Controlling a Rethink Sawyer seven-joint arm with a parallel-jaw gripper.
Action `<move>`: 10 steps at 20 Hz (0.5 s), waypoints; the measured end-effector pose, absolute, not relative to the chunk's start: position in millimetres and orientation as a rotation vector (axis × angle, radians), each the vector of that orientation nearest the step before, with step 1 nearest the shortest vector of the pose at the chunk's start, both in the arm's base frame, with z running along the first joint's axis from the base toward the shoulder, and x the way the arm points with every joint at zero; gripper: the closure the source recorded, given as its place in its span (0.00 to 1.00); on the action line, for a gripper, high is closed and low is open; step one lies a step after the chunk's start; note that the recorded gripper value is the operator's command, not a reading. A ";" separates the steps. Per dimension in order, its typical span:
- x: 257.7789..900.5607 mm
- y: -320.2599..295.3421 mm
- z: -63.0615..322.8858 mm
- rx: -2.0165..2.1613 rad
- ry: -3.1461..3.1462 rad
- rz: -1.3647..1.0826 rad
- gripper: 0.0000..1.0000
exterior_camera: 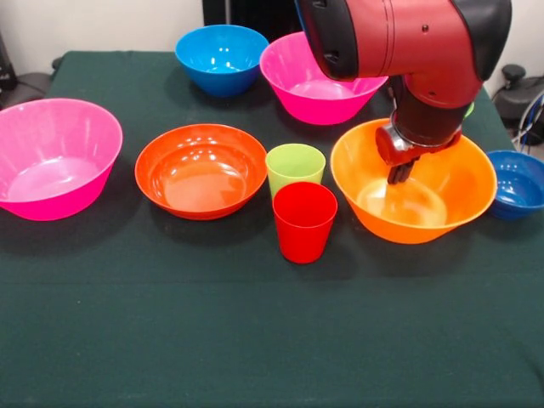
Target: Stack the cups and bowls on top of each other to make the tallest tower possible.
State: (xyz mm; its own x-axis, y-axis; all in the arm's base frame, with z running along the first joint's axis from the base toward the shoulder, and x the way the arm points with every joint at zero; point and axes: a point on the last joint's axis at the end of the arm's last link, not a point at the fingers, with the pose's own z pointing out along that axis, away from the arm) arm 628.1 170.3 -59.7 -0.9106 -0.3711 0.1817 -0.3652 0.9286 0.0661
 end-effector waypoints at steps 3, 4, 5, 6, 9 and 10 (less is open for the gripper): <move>632.1 170.1 -59.4 0.560 -2.912 -0.043 1.00; 633.1 170.0 -59.3 0.560 -2.915 -0.042 1.00; 633.8 170.0 -59.4 0.560 -2.916 -0.042 1.00; 634.0 169.9 -59.4 0.560 -2.917 -0.041 1.00; 634.5 169.9 -59.4 0.559 -2.918 -0.042 1.00; 634.6 169.8 -59.4 0.559 -2.918 -0.042 1.00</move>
